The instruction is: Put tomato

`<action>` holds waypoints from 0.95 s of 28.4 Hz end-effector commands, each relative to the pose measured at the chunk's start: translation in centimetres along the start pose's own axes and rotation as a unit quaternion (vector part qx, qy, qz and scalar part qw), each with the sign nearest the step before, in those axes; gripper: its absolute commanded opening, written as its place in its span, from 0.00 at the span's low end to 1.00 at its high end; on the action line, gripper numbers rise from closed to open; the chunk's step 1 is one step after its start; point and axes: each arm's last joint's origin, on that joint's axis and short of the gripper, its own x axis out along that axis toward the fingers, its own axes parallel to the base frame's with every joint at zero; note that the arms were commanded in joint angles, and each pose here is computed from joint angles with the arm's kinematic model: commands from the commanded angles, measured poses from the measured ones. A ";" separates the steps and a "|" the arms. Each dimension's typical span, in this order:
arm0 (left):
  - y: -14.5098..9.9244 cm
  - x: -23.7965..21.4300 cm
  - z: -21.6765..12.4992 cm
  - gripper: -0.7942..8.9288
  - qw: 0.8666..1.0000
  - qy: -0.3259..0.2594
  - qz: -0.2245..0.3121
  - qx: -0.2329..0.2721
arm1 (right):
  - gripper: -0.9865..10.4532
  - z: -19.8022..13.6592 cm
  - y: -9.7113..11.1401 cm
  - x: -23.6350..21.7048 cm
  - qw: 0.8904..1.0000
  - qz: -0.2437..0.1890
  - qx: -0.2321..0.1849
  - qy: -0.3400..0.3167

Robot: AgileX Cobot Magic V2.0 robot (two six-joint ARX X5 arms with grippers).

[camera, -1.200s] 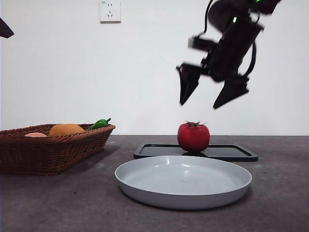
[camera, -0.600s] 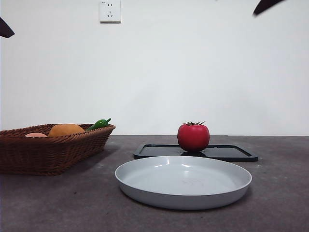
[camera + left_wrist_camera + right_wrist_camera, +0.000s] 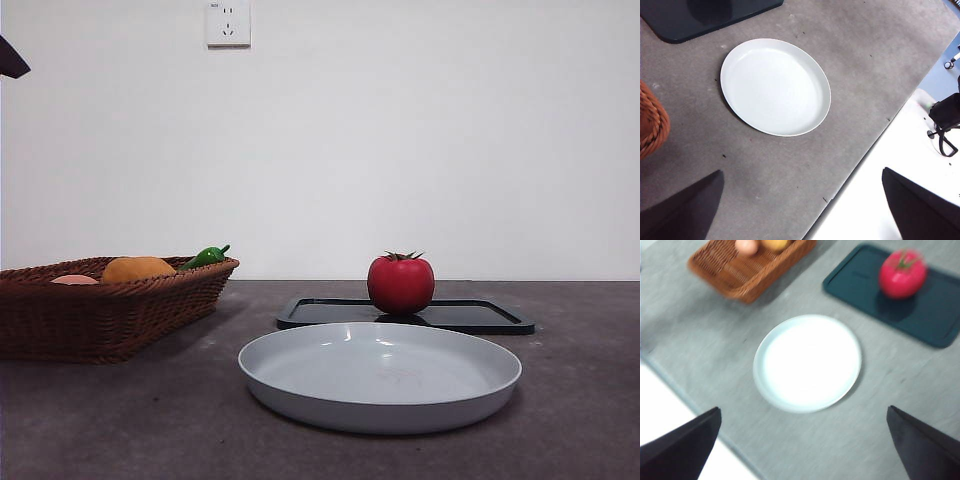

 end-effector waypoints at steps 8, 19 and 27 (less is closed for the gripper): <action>-0.2 -0.3 0.5 0.59 1.000 -0.010 -0.003 0.011 | 0.60 -2.6 0.4 -0.7 0.999 0.033 -0.004 -0.019; -0.2 -0.3 0.5 0.46 1.000 -0.010 -0.003 0.011 | 0.39 -2.6 0.4 -0.7 0.999 0.033 -0.004 -0.019; -0.2 -0.3 0.5 0.09 1.000 -0.010 -0.003 0.012 | 0.09 -2.6 0.4 -0.7 0.999 0.032 -0.004 -0.019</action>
